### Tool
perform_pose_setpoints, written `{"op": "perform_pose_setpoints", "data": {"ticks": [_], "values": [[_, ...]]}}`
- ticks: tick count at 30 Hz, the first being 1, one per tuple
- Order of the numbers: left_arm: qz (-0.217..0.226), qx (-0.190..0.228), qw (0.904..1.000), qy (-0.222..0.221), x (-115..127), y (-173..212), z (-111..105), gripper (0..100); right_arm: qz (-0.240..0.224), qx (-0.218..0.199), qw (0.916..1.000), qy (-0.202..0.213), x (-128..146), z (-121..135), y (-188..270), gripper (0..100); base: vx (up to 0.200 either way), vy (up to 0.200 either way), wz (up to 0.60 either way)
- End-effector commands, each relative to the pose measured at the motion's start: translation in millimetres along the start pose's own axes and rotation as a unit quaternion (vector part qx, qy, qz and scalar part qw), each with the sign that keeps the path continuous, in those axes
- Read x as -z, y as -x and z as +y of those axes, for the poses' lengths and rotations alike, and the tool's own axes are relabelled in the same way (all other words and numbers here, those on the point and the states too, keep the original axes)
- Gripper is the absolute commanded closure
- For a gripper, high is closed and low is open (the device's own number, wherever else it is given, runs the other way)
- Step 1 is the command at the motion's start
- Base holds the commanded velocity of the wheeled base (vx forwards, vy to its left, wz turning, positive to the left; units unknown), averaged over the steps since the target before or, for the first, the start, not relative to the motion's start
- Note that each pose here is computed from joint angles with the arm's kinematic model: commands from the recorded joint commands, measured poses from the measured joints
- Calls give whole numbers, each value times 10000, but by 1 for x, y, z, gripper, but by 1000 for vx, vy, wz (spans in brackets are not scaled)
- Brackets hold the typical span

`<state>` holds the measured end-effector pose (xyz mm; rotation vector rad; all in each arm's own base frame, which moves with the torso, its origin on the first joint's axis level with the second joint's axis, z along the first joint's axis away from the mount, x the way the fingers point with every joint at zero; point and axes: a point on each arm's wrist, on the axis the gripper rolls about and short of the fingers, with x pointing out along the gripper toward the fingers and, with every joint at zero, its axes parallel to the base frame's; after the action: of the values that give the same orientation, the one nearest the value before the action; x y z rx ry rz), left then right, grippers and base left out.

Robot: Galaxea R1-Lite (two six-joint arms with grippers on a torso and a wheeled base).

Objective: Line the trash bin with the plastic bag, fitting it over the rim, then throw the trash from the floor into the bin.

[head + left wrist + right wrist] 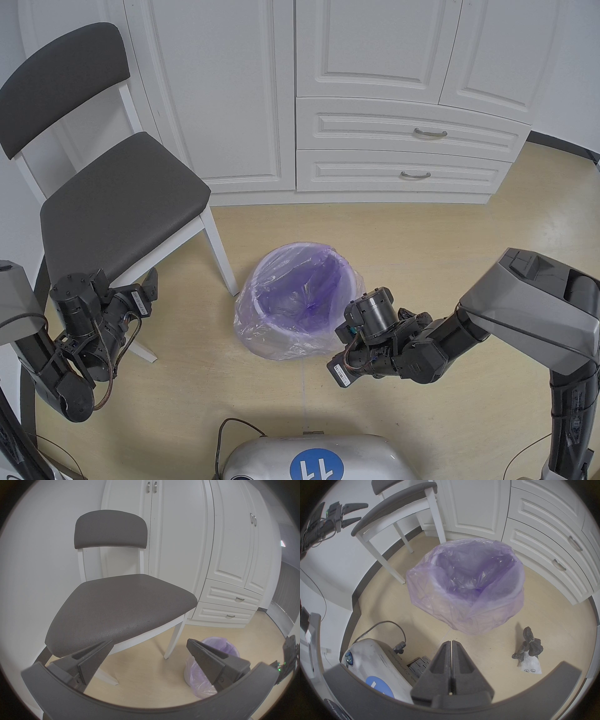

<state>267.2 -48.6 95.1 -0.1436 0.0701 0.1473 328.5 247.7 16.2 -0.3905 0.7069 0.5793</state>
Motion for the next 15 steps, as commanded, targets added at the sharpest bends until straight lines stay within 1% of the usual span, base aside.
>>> {"op": "perform_pose_setpoints", "data": {"ticks": [1,5,7,11,13,15], "values": [[5,13,10000,4,0,2,0,0,247,3,9997,25,15,4,-36,100,0,0,0],[5,13,10000,12,0,2,0,0,218,100,9987,-460,14,1,-60,100,0,0,0],[13,20,10000,9,0,1,0,0,201,147,9982,-546,14,-4,-66,100,0,0,0],[34,16,10000,1,1,1,0,0,202,257,9973,-659,14,-17,-71,100,0,0,0],[27,17,10000,4,1,2,0,0,234,260,9973,-646,15,-17,-68,100,0,0,0],[19,11,10000,6,1,2,0,0,217,189,9980,-568,12,-12,-52,100,0,0,0]]}}
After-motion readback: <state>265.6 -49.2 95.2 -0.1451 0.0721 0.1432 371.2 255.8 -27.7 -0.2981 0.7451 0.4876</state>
